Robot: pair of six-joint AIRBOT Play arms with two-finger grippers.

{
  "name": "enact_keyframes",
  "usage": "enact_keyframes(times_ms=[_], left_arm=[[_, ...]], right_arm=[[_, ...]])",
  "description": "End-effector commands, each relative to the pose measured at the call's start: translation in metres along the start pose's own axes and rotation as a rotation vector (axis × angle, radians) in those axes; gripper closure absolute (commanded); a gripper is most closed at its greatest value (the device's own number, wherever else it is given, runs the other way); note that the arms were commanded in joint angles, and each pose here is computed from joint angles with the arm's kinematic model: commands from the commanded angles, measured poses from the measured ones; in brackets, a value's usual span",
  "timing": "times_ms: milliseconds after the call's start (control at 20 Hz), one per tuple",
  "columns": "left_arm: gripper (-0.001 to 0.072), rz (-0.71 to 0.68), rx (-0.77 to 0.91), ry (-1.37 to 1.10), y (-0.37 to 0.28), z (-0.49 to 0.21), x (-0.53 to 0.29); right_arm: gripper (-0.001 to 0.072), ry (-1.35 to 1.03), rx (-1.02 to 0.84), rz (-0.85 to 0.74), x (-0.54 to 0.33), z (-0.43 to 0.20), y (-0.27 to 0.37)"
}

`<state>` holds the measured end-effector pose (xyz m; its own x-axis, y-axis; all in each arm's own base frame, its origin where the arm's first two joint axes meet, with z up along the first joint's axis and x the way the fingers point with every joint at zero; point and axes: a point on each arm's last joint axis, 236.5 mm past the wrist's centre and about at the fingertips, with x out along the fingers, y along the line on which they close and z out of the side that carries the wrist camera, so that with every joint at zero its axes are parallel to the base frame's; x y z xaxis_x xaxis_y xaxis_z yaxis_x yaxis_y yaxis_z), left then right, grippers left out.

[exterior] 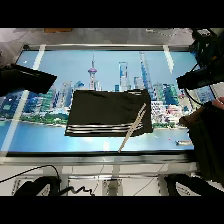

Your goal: Fold the clothes and pants, and hang the long-sleeved shirts on hangers.

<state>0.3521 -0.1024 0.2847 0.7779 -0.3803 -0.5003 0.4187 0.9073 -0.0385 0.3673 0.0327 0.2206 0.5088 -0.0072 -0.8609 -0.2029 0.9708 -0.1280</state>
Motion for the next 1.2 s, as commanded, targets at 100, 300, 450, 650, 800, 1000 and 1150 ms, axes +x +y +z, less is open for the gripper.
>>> enact_keyframes(times_ms=[100, 300, 450, 650, 800, 1000, 1150], left_arm=[[0.0012, 0.001, 0.000, -0.001, 0.000, 0.000, 0.000], [0.0012, 0.002, 0.000, -0.001, 0.000, 0.000, 0.000], [0.0012, 0.002, 0.000, -0.001, 0.000, 0.000, 0.000], [0.0012, 0.001, 0.000, -0.001, 0.000, 0.000, 0.000], [0.0012, 0.000, -0.001, -0.002, 0.000, 0.000, 0.000], [0.0012, -0.005, -0.004, -0.004, -0.001, 0.001, 0.000], [0.0012, -0.005, -0.004, -0.003, -0.001, 0.001, 0.000]], right_arm=[[0.0685, 0.000, 0.000, 0.001, 0.000, 0.000, 0.000], [0.0684, 0.000, 0.000, 0.001, 0.000, 0.000, 0.000], [0.0684, -0.007, 0.000, 0.002, 0.000, 0.002, 0.000], [0.0684, -0.161, 0.001, -0.028, -0.002, 0.039, -0.007], [0.0686, -0.085, -0.023, -0.157, 0.015, 0.029, -0.042], [0.0687, 0.268, 0.094, -0.055, 0.077, -0.069, -0.074], [0.0687, 0.394, 0.270, 0.263, 0.117, -0.135, -0.044]])
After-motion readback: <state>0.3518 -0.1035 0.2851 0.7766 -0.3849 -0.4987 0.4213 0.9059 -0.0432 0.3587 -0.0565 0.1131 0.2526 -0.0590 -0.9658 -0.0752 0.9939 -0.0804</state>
